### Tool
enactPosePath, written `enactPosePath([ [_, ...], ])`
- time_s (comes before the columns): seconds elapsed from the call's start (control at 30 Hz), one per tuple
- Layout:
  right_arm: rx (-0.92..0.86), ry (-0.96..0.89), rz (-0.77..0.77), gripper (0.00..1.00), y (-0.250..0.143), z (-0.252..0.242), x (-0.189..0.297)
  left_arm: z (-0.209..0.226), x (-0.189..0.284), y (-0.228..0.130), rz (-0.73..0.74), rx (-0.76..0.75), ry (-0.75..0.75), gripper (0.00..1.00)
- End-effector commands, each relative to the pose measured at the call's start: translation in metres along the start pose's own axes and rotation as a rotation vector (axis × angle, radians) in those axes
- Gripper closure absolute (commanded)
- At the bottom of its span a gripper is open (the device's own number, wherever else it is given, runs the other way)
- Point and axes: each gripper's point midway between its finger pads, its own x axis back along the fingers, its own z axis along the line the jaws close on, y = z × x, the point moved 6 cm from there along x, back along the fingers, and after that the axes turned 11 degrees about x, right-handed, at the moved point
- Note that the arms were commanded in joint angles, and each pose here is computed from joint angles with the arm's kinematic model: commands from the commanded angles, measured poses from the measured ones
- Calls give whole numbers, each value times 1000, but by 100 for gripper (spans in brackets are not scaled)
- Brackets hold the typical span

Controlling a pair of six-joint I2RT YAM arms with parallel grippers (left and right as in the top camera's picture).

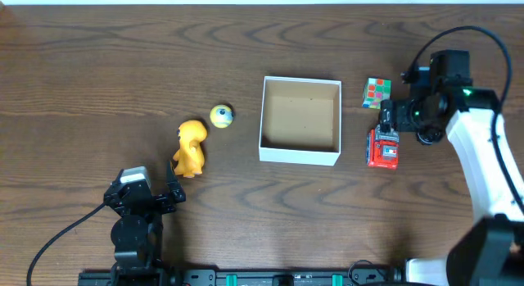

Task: Pack container
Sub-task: 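Reach the right gripper down and grasp the red-grey toy vehicle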

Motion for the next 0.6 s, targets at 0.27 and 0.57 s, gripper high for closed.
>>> enactPosePath([
  [0.27,111,-36,187,3,-7,3,-55,4,-3,-9,20,-19,20,2],
  [0.57,43,-49,275,10,-16,1,-86,4,-3,-9,20,-19,20,2],
])
